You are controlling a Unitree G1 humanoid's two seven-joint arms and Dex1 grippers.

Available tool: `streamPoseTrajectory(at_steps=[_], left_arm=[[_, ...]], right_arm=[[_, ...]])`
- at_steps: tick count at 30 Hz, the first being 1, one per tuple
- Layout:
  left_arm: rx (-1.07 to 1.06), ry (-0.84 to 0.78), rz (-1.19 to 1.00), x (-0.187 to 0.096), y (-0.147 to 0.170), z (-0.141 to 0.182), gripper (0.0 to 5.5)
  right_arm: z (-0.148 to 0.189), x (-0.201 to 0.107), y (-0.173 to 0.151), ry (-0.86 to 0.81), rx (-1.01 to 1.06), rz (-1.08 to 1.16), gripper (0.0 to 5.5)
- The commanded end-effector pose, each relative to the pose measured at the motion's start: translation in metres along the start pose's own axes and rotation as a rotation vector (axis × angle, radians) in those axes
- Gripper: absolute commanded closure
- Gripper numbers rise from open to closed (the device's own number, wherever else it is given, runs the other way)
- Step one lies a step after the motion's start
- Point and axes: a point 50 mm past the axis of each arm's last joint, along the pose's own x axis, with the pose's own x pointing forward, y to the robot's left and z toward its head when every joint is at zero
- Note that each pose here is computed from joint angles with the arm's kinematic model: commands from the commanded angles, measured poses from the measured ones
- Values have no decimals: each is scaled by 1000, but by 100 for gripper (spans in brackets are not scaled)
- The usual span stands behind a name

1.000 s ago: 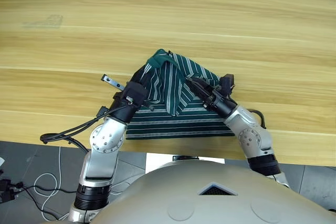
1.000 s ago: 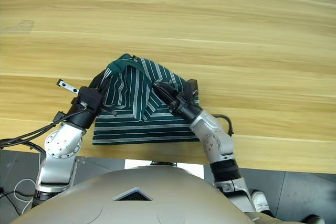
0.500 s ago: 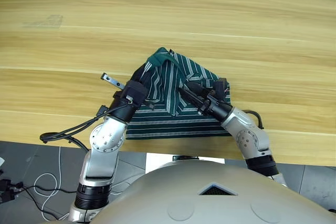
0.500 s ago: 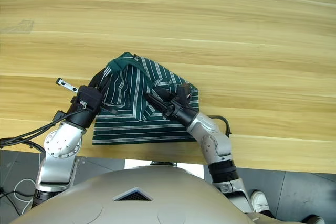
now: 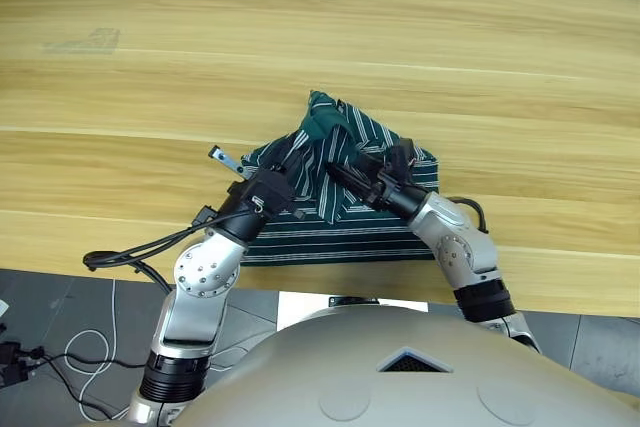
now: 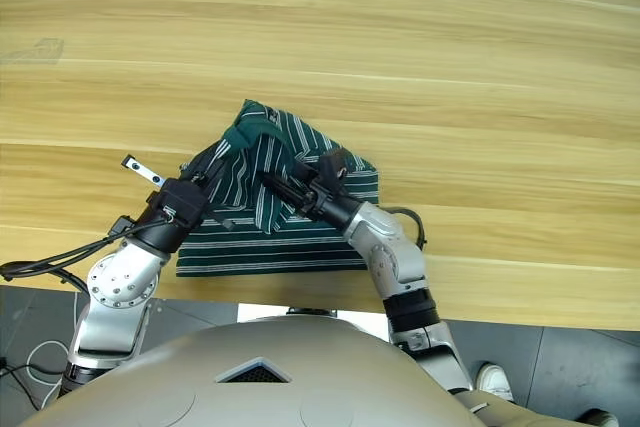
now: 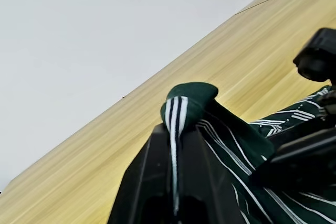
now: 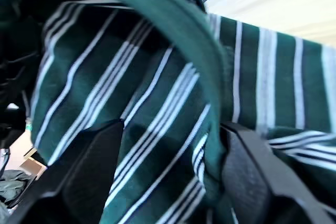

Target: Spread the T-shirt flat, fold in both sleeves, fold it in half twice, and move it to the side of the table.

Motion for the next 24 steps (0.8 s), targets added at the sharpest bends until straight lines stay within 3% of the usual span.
streamPoseTrajectory(at_steps=[1, 16, 20, 24], left_arm=[[14, 17, -5, 1, 0, -5, 550], [44, 33, 23, 4, 5, -12, 550], [81, 48, 46, 3, 15, -16, 550], [166, 63, 74, -2, 39, -16, 550]], right_arm=[[3, 3, 1, -5, -22, 11, 263], [4, 4, 1, -3, -49, 27, 546], [27, -4, -4, -52, -121, 41, 546], [81, -30, -11, -130, -290, 46, 546]])
